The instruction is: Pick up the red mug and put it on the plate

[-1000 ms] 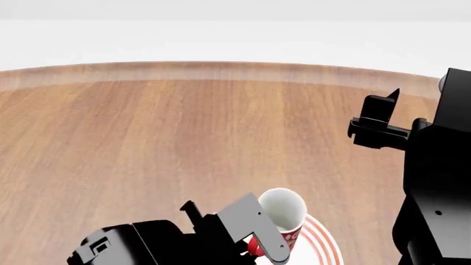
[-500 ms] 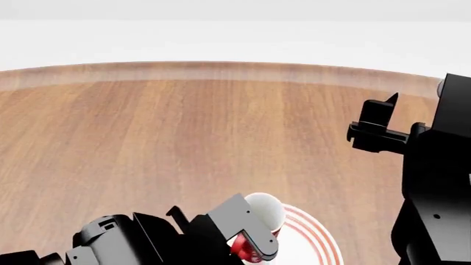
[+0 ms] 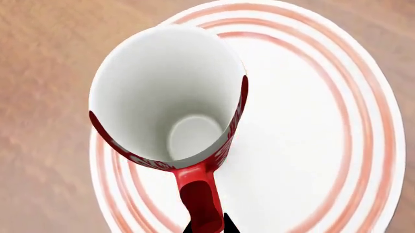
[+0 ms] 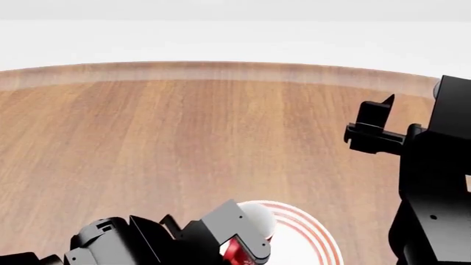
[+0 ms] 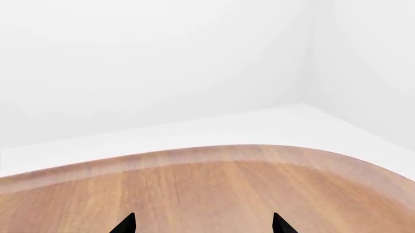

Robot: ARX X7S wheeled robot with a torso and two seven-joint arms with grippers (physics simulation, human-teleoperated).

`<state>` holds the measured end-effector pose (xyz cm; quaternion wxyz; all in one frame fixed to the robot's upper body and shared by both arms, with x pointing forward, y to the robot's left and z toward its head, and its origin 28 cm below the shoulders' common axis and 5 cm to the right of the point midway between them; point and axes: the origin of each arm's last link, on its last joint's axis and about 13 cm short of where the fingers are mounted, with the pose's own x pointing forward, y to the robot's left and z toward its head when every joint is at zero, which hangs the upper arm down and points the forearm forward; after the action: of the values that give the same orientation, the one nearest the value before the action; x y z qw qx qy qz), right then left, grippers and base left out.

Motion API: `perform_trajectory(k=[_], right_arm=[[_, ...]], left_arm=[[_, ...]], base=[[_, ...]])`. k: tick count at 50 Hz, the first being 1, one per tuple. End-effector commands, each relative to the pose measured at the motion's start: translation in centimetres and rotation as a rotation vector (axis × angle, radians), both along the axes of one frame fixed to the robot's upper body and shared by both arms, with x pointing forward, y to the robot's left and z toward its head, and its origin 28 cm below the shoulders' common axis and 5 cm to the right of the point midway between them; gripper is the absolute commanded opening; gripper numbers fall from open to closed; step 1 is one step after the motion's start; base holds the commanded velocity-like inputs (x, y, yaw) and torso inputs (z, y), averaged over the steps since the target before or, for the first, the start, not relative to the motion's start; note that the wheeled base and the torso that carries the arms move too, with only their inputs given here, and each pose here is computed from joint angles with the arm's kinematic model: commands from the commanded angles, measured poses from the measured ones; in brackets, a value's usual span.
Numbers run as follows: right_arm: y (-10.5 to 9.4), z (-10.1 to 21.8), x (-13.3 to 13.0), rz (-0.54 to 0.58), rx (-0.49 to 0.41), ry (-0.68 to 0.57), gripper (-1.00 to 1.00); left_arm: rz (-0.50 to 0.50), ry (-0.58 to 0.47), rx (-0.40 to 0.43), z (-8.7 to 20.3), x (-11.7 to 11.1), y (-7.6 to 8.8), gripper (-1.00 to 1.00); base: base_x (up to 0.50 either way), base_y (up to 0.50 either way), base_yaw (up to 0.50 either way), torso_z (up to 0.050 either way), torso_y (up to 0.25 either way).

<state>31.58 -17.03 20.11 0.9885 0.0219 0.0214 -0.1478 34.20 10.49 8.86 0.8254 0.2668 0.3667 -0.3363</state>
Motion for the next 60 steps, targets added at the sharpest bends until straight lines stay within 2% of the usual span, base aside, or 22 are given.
perform_trajectory(k=[1,27,28,47,60], right_arm=[[0.1,-0.22,0.03,0.003,0.001,0.003,1.0],[0.14,-0.65,0.31,0.006,0.001,0.01,1.0],[0.15,-0.62,0.3,0.006,0.0,0.01,1.0],[0.18,-0.53,0.18,0.007,0.0,0.007,1.0],[0.33,-0.79,0.34,0.009,-0.002,0.013,1.0]], left_arm=[[0.018,0.021,0.006,-0.1,0.03,0.25,-1.0],[0.035,0.089,-0.01,-0.5,-0.19,0.53,-1.0],[0.039,0.084,-0.011,-0.46,-0.17,0.52,1.0],[0.018,0.082,-0.008,-0.49,-0.29,0.34,1.0],[-0.018,0.081,-0.035,-0.24,-0.07,0.22,1.0]], base=[[0.0,0.0,0.0,0.0,0.0],[0.0,0.0,0.0,0.0,0.0],[0.0,0.0,0.0,0.0,0.0],[0.0,0.0,0.0,0.0,0.0],[0.0,0.0,0.0,0.0,0.0]])
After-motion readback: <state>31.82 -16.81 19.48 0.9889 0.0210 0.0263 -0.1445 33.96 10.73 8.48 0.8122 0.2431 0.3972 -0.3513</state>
